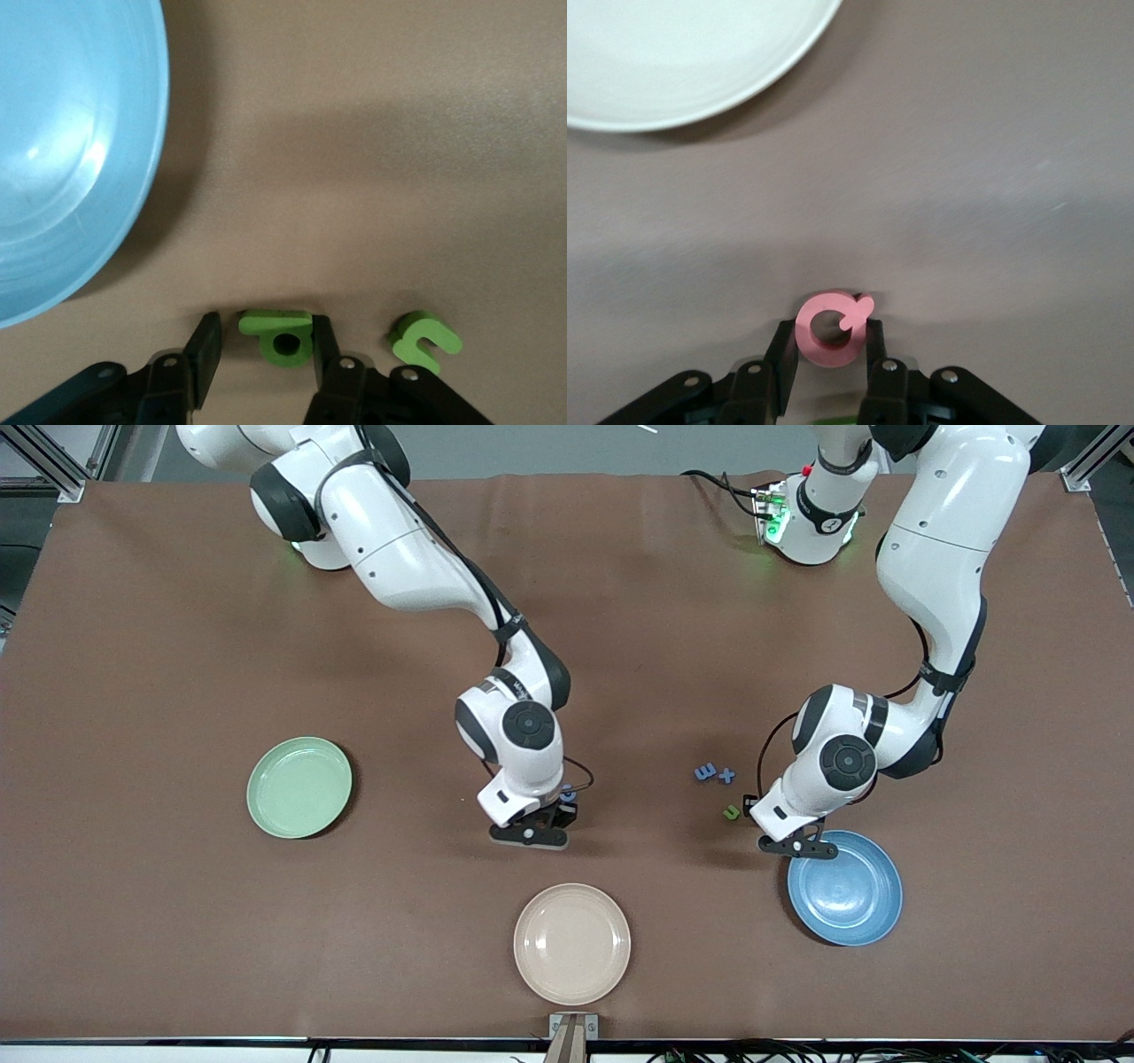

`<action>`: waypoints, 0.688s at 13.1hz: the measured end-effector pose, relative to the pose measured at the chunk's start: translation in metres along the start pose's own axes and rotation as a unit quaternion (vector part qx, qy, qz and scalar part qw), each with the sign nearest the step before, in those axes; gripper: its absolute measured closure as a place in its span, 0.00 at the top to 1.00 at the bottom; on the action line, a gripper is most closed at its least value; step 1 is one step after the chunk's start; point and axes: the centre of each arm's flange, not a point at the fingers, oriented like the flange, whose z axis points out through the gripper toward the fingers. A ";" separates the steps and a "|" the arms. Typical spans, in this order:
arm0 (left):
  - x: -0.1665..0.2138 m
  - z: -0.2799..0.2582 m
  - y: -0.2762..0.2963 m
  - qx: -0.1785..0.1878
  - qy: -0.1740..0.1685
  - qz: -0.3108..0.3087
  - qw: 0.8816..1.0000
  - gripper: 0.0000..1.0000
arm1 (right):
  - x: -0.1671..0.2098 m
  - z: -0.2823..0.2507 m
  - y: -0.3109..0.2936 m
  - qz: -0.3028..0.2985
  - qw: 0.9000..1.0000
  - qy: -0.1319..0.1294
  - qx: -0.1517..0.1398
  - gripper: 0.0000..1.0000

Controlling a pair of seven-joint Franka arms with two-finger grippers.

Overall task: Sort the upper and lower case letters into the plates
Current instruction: 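Grasp pink Q with the right gripper while the left gripper grasps green p, then release Q on green plate with the right gripper while the left gripper releases p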

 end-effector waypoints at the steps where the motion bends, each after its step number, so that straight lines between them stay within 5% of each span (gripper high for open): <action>1: 0.000 -0.001 0.002 -0.001 0.001 -0.002 1.000 0.42 | 0.014 -0.006 0.017 -0.010 1.000 -0.008 -0.009 0.35; 5: 0.001 -0.002 0.004 0.000 0.003 -0.009 1.000 0.36 | 0.065 -0.038 0.112 -0.061 0.997 -0.037 -0.021 0.35; 9: 0.016 -0.039 0.000 0.001 0.029 -0.013 0.999 0.36 | 0.071 -0.037 0.275 -0.111 0.991 -0.070 0.015 0.35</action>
